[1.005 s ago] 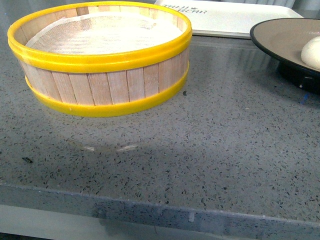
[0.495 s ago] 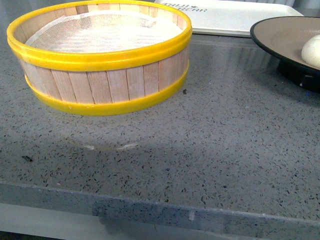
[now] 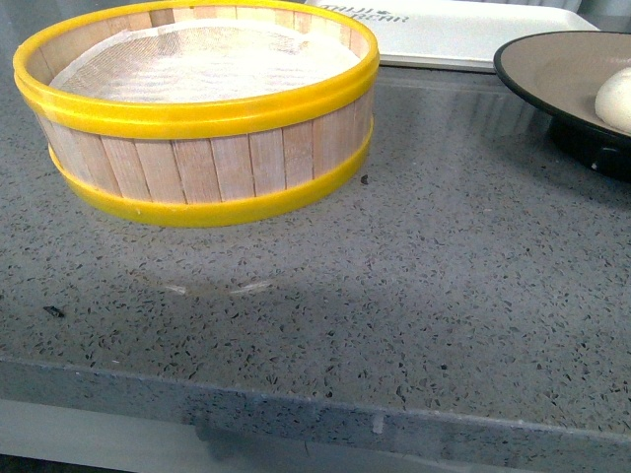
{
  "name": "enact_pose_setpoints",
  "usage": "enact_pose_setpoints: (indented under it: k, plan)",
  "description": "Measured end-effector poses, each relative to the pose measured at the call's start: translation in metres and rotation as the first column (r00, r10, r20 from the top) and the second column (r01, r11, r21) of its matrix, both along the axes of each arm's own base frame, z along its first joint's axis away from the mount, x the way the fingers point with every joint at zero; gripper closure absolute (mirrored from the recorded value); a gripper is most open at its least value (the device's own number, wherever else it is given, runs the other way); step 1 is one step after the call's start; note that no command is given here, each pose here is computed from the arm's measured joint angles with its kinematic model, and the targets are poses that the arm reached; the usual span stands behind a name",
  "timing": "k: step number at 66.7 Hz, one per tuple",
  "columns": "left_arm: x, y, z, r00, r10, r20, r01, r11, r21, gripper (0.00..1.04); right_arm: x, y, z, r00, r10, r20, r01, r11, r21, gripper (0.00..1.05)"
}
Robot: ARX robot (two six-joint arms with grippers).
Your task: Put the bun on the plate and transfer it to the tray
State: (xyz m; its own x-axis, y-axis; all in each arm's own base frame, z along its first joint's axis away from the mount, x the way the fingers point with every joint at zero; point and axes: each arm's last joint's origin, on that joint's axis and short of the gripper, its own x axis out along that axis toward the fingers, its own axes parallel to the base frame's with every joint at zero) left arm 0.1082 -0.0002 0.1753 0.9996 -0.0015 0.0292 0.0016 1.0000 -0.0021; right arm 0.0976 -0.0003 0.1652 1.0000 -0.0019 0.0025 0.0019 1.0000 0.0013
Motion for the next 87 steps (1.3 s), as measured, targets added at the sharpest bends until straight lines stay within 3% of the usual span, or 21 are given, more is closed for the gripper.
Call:
enact_pose_setpoints:
  k: [30,37,42,60,64,69,75,82,87]
  plan:
    - [-0.012,0.000,-0.003,1.000,0.000,-0.006,0.000,1.000,-0.001,1.00,0.000,0.000,0.000,1.000,0.000,0.000,0.000,1.000,0.000,0.09]
    - [-0.012,0.000,-0.003,1.000,0.000,-0.006,0.000,1.000,0.000,0.83,0.000,0.000,0.000,1.000,0.000,0.000,0.000,1.000,0.000,0.09]
    - [-0.012,0.000,-0.003,1.000,0.000,-0.006,0.000,1.000,0.000,0.65,0.000,0.000,0.000,1.000,0.000,0.000,0.000,1.000,0.000,0.09]
    - [-0.012,0.000,-0.003,1.000,0.000,-0.006,0.000,1.000,0.000,0.20,0.000,0.000,0.000,1.000,-0.001,0.000,0.001,1.000,-0.001,0.09]
    - [-0.012,0.000,-0.003,1.000,0.000,-0.006,0.000,1.000,0.000,0.09,0.001,-0.001,0.005,0.995,-0.080,0.055,0.085,0.993,-0.088,0.09]
    - [-0.012,0.000,-0.003,1.000,0.000,-0.006,0.000,1.000,0.000,0.06,0.006,-0.006,0.020,0.969,-0.168,0.183,0.213,0.942,-0.261,0.09]
    - [-0.012,0.000,-0.003,1.000,0.000,-0.006,0.000,1.000,0.000,0.07,0.018,-0.016,0.029,0.957,-0.178,0.227,0.256,0.888,-0.382,0.09]
    - [-0.012,0.000,-0.003,1.000,0.000,-0.006,0.000,1.000,0.000,0.07,0.036,-0.033,0.049,0.951,-0.195,0.240,0.277,0.882,-0.381,0.09]
    - [-0.012,0.000,-0.003,1.000,0.000,-0.006,0.000,1.000,0.000,0.07,0.055,-0.052,0.062,0.958,-0.217,0.188,0.267,0.915,-0.303,0.09]
